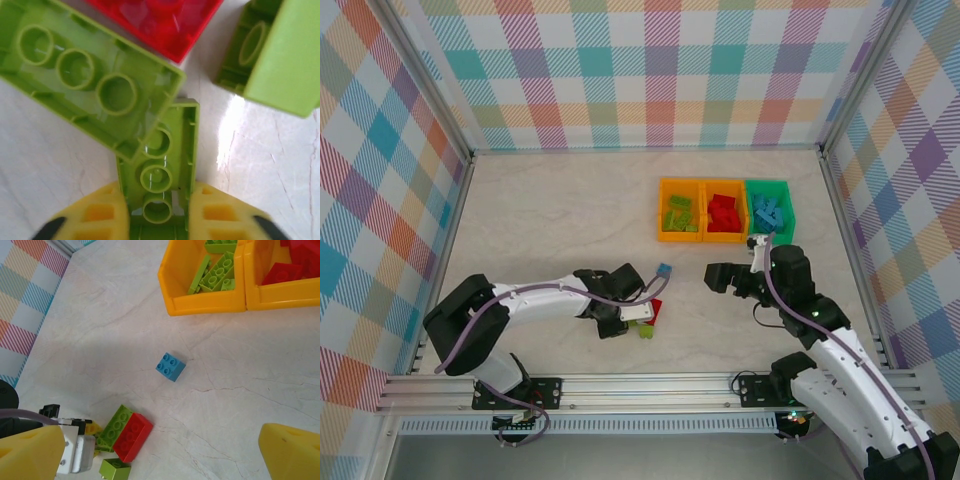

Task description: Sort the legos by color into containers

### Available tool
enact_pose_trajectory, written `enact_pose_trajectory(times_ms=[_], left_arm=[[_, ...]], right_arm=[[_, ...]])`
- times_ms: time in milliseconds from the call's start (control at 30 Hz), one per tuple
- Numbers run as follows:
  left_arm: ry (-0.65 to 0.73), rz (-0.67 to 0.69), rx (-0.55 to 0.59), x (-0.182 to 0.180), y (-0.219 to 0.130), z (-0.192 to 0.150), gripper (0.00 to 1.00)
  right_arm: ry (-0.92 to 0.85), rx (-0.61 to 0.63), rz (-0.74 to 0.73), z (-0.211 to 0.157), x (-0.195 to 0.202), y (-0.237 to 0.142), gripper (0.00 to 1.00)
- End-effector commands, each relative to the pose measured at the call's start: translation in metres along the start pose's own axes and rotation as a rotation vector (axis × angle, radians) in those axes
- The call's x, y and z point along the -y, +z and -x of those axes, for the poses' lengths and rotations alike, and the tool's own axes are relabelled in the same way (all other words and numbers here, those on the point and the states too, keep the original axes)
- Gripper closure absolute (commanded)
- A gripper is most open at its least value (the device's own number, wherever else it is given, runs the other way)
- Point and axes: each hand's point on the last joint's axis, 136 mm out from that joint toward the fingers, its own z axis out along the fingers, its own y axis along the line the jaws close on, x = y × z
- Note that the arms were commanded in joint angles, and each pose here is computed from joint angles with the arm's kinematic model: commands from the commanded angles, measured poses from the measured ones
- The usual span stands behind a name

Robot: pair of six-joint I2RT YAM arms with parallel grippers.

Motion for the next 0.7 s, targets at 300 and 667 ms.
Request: enact_pose_trajectory(times_ms=[300, 667], left_arm=[[-0.019, 0.192, 0.093, -0.031, -0.049, -0.005, 0.89], [-0.056, 0.277, 0.658, -0.081, -0.144, 0.126, 0.88]], right_arm=[[-0.085, -0.088, 0.132, -0.02, -0.021, -0.003, 0.0], [-0.156, -0.158, 0.372, -0.027, -0.062, 0.001, 0.0]])
